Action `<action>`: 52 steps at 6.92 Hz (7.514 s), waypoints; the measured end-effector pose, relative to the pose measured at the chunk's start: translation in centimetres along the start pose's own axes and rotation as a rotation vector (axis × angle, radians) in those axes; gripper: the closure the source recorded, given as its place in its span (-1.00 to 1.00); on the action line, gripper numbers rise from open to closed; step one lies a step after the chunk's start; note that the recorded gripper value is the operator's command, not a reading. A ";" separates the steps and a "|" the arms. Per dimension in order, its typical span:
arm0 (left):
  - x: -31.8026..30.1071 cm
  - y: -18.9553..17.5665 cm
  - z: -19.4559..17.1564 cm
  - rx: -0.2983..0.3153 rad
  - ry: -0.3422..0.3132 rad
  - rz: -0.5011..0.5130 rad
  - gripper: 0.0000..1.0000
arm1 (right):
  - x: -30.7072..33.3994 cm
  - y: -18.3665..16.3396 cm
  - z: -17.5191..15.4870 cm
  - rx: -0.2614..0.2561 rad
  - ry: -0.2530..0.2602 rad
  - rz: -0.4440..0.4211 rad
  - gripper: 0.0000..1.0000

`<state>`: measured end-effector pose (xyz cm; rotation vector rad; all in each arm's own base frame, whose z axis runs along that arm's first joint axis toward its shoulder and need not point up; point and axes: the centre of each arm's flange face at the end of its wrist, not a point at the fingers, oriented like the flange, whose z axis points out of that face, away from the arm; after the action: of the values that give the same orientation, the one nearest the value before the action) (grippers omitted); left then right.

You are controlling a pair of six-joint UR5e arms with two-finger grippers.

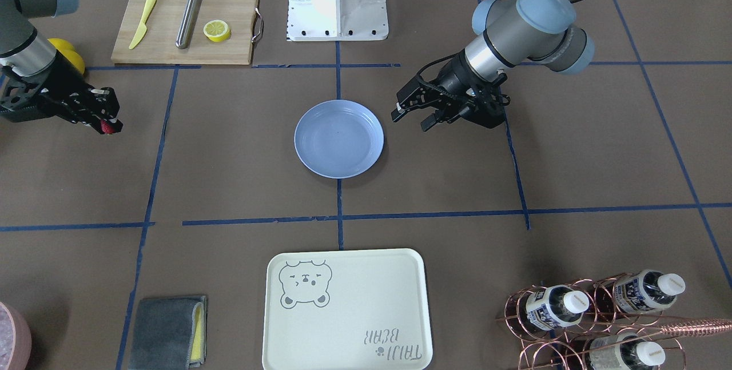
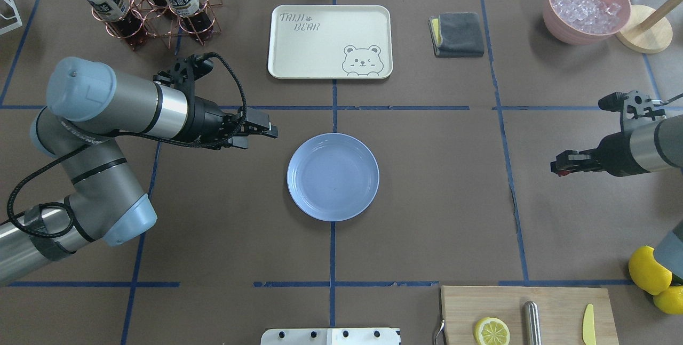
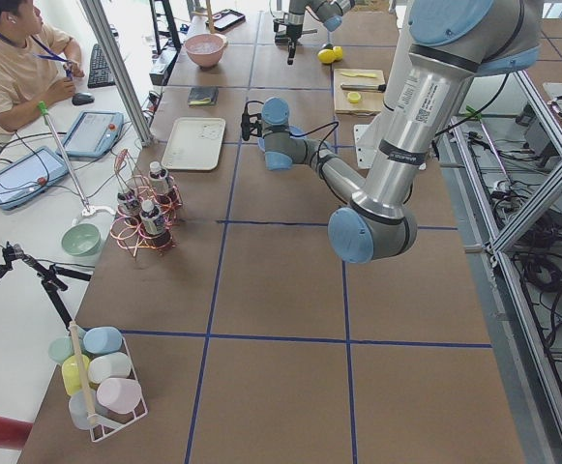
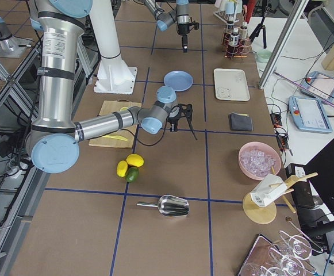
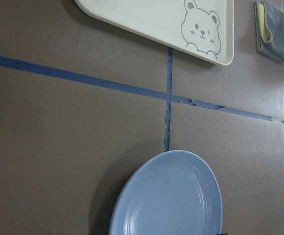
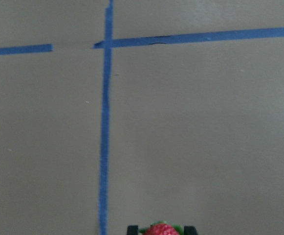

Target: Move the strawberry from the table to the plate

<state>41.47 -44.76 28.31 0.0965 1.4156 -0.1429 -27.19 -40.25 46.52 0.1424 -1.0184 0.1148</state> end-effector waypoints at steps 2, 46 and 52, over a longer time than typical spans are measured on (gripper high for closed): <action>-2.2 -0.7 -2.7 0.031 -0.016 -0.007 -0.63 | -10.9 -0.6 1.8 -0.007 -0.080 0.087 1.00; -35.4 -15.0 -43.8 -0.018 -0.578 0.456 -1.00 | 23.0 -6.9 -17.5 -0.104 0.154 -0.203 -1.00; -41.7 -8.8 -43.6 -0.117 -0.583 0.293 -1.00 | 26.7 -6.9 -18.6 -0.094 0.104 -0.176 -1.00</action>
<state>-8.67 -45.04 62.98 0.1505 0.8131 0.1467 3.36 -43.10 59.24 0.1382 -0.9021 -0.0850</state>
